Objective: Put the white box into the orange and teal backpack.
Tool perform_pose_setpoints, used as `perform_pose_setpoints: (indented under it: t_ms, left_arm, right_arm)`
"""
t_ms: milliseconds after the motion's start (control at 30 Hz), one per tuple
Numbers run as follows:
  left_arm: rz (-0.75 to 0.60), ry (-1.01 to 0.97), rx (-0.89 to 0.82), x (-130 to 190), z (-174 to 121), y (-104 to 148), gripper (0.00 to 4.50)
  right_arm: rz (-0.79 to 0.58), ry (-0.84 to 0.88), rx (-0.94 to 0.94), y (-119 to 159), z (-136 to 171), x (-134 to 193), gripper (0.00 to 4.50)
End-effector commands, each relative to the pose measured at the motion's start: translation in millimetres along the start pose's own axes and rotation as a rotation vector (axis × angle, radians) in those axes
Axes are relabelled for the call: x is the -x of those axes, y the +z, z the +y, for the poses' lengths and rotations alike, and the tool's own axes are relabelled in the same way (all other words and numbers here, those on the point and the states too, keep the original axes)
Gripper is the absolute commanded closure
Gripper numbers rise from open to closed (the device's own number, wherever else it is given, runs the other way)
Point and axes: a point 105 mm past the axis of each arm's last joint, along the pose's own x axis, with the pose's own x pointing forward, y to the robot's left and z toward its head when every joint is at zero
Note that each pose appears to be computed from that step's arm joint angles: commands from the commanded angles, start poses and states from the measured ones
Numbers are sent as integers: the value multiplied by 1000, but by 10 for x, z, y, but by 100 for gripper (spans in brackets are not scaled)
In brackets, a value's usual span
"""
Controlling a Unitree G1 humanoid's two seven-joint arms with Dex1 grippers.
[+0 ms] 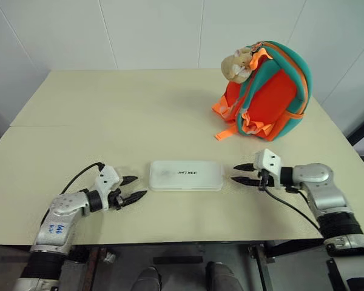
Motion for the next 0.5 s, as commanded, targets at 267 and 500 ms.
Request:
perform_pose_setpoints:
  t_ms: [267, 500]
  left_arm:
    - [-13, -117, 324, 22, 159, 169, 0]
    - [-34, -172, 529, -177, 235, 325, 0]
  right_arm:
    - [-91, 143, -54, 411, 69, 77, 2]
    - [62, 207, -52, 144, 187, 17, 2]
